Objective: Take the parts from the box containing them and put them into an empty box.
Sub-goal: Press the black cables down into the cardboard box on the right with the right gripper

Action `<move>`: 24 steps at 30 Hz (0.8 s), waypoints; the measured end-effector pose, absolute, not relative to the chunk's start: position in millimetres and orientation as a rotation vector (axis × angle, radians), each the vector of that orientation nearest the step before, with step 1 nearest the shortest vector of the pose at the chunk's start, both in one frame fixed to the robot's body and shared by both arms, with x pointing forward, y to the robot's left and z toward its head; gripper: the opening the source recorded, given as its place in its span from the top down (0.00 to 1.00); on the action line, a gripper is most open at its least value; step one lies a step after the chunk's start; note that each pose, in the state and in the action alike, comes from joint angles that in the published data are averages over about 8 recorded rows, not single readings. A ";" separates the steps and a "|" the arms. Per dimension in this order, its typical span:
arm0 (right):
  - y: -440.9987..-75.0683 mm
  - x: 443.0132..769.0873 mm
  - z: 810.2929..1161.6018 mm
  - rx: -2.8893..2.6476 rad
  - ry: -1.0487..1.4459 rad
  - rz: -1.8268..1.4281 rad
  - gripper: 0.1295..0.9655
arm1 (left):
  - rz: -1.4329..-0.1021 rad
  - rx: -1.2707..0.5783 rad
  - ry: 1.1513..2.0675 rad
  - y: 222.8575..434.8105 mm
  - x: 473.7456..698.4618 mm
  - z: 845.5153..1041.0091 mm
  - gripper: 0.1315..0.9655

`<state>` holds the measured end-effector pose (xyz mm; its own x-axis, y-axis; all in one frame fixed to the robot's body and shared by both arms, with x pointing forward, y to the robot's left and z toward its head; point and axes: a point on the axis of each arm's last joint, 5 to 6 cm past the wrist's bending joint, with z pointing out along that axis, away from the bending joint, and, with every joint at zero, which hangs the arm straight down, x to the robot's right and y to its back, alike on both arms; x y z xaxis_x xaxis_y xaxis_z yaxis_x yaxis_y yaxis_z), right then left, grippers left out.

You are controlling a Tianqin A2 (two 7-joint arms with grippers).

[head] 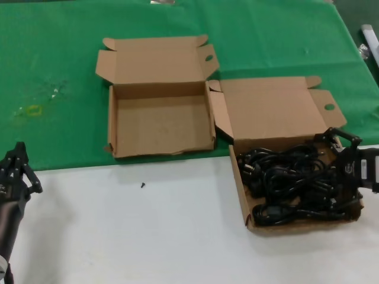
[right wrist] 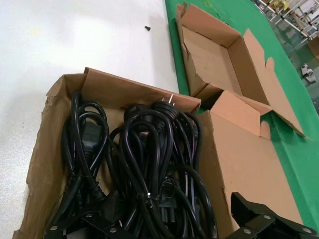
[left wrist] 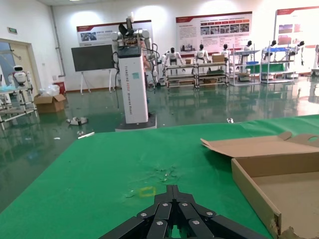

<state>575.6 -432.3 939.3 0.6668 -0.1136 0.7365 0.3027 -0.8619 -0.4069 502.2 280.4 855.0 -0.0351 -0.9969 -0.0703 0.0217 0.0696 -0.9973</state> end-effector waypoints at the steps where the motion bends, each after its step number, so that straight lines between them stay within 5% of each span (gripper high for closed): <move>1: -432.1 576.4 938.8 -2.377 -0.147 -1.098 0.13 | -1.193 -1.125 1.253 280.4 502.2 855.0 0.99; 14: -429.7 582.7 937.9 -2.373 -0.146 -1.113 0.44 | -1.193 -1.125 1.253 280.4 502.2 855.0 0.99; 18: -429.7 582.9 938.0 -2.373 -0.145 -1.115 0.44 | -1.193 -1.125 1.253 280.4 502.2 855.0 0.99; 24: -430.0 581.1 939.2 -2.375 -0.143 -1.110 0.63 | -1.193 -1.125 1.253 280.4 502.2 855.0 0.99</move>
